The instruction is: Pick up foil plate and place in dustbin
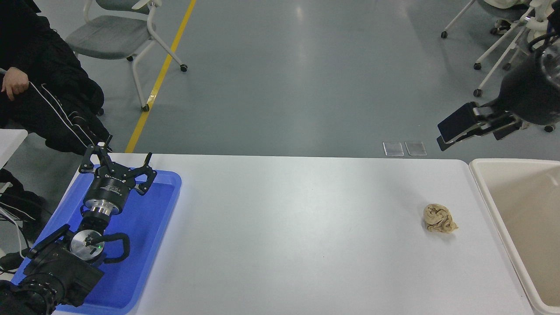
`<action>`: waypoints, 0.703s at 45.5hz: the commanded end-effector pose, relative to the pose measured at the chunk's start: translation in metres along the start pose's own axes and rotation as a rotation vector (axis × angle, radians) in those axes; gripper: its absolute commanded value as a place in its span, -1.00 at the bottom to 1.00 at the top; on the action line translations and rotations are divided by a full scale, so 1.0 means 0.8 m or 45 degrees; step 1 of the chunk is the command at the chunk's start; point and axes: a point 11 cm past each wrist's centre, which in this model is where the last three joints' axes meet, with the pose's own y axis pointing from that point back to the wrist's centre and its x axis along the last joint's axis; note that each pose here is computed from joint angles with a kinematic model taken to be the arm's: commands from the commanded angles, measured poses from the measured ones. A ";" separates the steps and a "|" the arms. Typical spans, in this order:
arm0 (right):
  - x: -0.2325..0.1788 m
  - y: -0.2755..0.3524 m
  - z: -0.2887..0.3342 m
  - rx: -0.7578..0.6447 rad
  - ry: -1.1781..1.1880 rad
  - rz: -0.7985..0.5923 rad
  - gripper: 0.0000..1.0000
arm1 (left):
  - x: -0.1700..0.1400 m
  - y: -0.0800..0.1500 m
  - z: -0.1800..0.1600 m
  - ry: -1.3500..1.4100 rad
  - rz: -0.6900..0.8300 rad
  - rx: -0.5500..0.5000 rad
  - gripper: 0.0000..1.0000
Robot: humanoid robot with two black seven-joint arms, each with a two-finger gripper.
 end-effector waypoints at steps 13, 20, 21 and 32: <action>-0.014 -0.031 0.013 -0.150 0.006 -0.112 1.00 | 0.000 0.000 -0.001 0.000 0.000 0.002 1.00; -0.014 -0.031 0.012 -0.152 0.009 -0.114 1.00 | 0.000 0.000 -0.001 0.002 0.000 0.001 1.00; -0.014 -0.031 0.011 -0.150 0.005 -0.115 1.00 | 0.000 0.000 -0.001 0.000 0.000 0.002 1.00; -0.015 -0.031 -0.003 -0.043 -0.150 -0.142 1.00 | 0.000 0.000 -0.001 0.002 0.000 0.001 1.00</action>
